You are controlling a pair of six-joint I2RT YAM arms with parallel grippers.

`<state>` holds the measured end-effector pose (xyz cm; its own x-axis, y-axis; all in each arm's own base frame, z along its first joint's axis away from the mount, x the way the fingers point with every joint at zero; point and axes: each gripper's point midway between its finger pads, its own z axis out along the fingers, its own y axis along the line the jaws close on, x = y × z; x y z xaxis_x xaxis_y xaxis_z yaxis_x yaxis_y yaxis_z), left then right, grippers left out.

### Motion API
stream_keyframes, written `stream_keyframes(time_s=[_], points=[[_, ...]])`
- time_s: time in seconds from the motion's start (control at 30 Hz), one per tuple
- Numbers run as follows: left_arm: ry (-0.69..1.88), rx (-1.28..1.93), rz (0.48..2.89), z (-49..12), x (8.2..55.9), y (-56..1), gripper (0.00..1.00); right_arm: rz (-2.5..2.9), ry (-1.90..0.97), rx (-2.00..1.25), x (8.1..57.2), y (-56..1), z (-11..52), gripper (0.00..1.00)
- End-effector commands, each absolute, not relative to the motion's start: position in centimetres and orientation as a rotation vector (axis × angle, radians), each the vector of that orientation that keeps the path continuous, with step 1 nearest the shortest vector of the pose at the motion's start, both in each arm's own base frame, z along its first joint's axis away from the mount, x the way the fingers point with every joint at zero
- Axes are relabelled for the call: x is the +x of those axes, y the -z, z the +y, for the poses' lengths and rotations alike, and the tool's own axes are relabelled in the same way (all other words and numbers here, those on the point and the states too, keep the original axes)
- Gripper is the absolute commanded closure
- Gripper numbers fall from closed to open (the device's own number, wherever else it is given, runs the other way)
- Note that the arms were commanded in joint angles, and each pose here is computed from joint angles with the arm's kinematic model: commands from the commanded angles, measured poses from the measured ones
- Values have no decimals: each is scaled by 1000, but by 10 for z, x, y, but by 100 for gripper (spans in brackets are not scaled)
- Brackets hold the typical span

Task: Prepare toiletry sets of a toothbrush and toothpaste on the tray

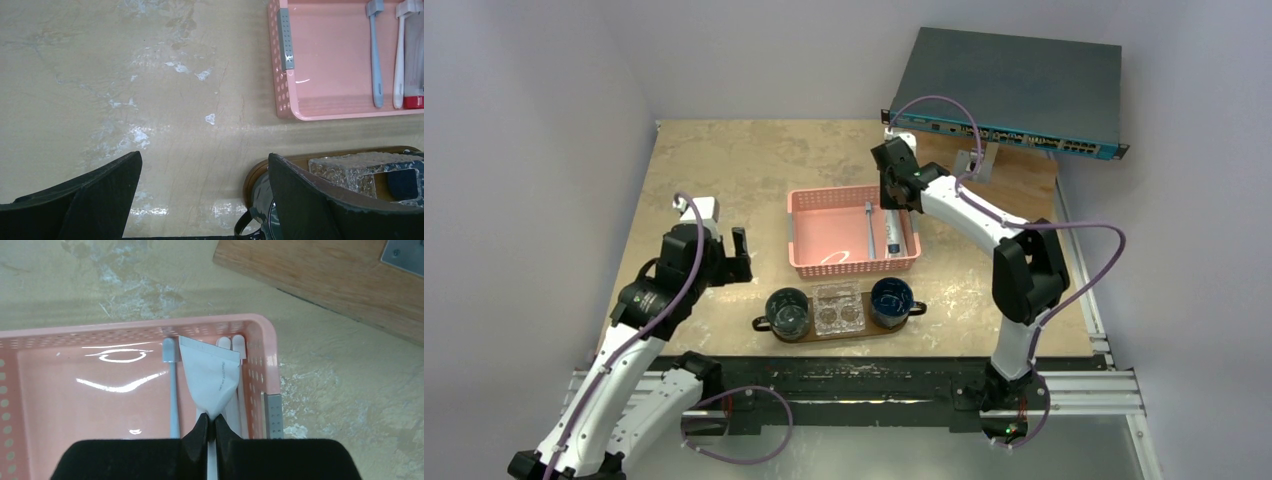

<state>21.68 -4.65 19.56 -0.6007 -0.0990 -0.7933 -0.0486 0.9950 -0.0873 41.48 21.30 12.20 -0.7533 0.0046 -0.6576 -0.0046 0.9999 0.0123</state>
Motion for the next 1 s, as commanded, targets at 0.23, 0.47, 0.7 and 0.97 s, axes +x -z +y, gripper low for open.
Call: stream_keyframes(time_s=[0.23,0.47,0.7,0.97], points=[[281,-34,2168,-80,225,-226,3,2171,-172,0,416,-209,215,100],[420,36,2128,-104,229,-250,3,2026,-320,-31,401,-259,223,100],[663,144,2088,-143,226,-270,3,1881,-564,-59,371,-314,242,100],[869,239,1995,-172,220,-294,3,1766,-896,-111,328,-371,280,100]])
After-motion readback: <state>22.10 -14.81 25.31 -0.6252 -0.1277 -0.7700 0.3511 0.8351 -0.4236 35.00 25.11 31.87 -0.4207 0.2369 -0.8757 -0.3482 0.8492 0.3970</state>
